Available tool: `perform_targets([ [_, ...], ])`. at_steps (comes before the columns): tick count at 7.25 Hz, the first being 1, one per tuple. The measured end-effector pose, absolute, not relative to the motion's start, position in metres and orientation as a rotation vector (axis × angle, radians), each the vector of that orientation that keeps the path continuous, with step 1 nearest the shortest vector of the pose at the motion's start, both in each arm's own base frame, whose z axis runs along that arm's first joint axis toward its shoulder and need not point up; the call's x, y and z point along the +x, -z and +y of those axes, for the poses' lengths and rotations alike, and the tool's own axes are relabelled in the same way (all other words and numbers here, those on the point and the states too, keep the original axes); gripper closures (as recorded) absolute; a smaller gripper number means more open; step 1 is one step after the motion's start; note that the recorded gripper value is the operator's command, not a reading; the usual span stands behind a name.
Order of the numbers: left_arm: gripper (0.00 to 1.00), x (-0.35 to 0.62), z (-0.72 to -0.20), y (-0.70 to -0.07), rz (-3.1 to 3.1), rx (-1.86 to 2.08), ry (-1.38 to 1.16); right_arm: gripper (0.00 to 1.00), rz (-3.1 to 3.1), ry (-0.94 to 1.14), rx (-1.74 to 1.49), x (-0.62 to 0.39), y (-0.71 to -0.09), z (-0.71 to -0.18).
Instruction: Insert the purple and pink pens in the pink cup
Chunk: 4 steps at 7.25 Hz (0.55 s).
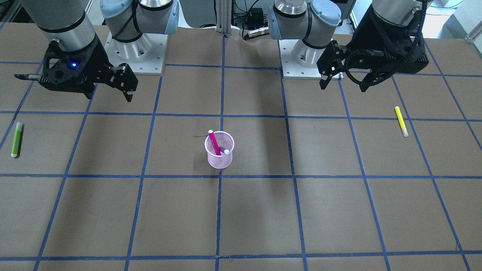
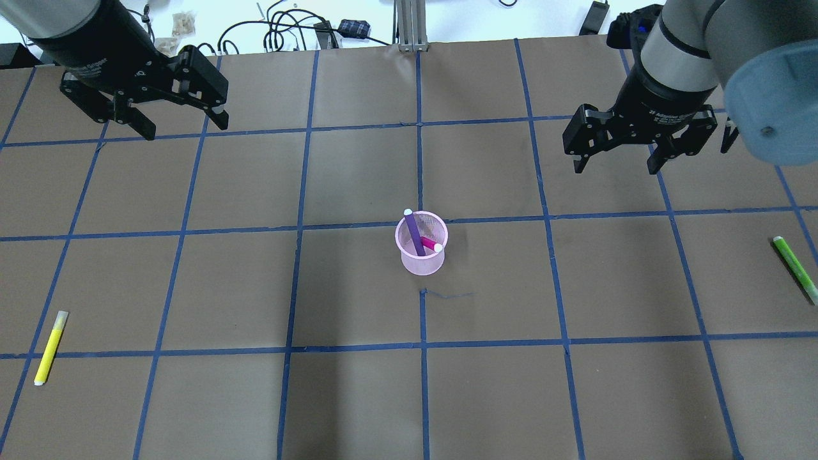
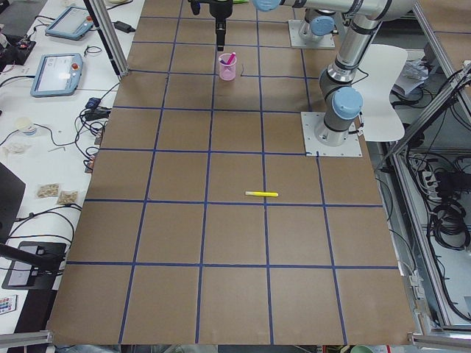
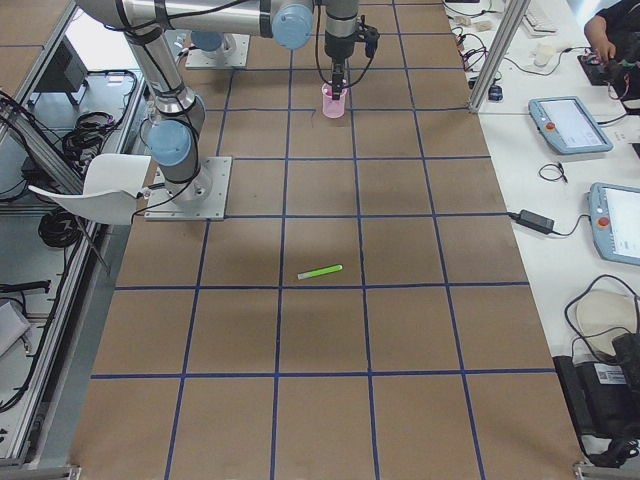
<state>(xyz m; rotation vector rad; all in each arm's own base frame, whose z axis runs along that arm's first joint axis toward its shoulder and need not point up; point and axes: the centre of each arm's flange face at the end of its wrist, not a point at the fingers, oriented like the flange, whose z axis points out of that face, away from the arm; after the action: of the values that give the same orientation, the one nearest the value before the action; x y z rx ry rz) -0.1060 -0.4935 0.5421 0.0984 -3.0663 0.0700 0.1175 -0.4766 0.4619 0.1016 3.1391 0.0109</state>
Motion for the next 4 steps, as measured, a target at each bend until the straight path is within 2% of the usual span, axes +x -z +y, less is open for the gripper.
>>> perform_targets([
  [4,0.0,-0.1161,-0.4884,-0.5523,-3.215,0.036,-0.17,0.0,3.139,-0.008,0.094,0.1166,-0.4618,-0.4774],
])
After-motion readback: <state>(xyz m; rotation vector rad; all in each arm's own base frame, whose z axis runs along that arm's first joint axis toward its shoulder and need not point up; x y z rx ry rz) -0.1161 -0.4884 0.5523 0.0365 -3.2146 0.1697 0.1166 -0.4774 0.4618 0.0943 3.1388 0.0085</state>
